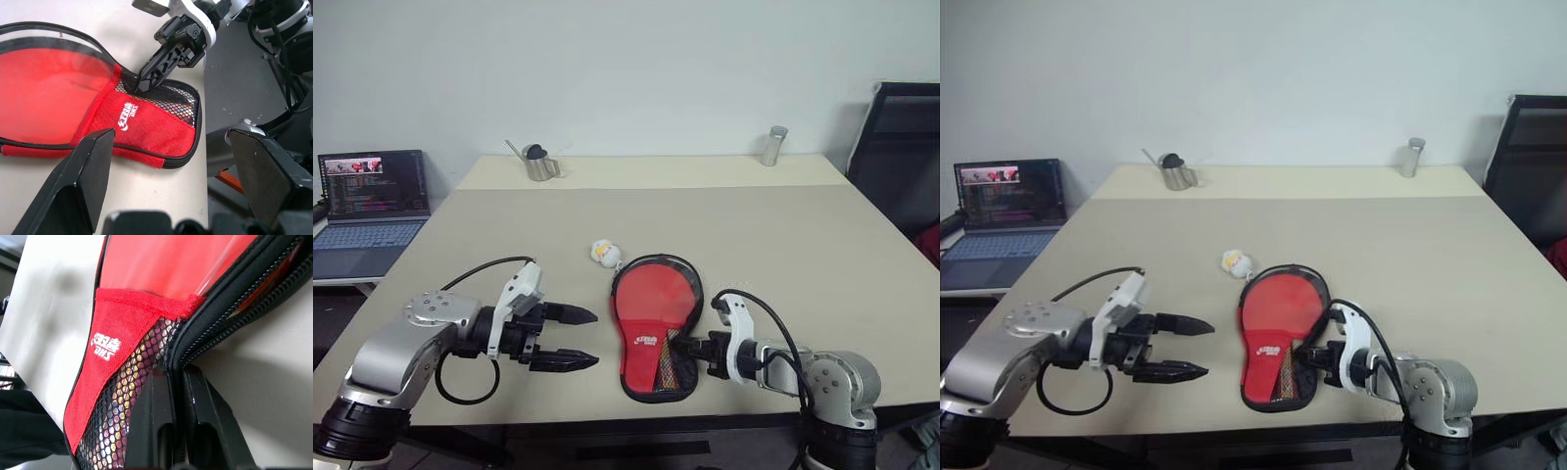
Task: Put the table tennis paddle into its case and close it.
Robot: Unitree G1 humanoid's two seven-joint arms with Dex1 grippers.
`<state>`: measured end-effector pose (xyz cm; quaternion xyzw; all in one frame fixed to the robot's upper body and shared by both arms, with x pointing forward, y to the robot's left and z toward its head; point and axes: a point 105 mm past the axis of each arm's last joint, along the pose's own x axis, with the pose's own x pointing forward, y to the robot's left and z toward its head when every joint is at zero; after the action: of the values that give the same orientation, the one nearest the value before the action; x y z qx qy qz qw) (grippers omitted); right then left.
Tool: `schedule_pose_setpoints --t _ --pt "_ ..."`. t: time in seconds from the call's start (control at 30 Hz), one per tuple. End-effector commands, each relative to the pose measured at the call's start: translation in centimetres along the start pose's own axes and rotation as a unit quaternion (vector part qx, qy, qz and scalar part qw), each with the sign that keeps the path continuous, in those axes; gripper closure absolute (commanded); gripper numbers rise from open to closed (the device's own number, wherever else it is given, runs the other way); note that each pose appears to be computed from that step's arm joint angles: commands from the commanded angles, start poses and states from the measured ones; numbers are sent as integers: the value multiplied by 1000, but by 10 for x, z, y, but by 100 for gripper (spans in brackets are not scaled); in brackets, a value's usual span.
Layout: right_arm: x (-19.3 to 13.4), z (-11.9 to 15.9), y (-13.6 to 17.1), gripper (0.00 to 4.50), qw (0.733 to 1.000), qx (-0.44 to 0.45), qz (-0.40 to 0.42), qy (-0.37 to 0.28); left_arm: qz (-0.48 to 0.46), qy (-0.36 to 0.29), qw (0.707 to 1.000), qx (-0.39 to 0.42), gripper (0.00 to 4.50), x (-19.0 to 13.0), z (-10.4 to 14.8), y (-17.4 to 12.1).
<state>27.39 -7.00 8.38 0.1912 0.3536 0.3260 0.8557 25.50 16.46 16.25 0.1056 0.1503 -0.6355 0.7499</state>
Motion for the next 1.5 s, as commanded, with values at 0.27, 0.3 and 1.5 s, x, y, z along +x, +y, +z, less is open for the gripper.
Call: schedule_pose_setpoints --t 0.27,0.3,1.5 --pt "-8 -14 0 449 1000 14 -4 9 -6 3 1000 25 47 -2 6 0" --pt "-7 -13 0 449 1000 15 -7 8 -5 4 1000 26 47 -2 6 0" --pt "-29 73 49 8 952 -282 71 -98 255 -30 965 47 47 -36 15 77"
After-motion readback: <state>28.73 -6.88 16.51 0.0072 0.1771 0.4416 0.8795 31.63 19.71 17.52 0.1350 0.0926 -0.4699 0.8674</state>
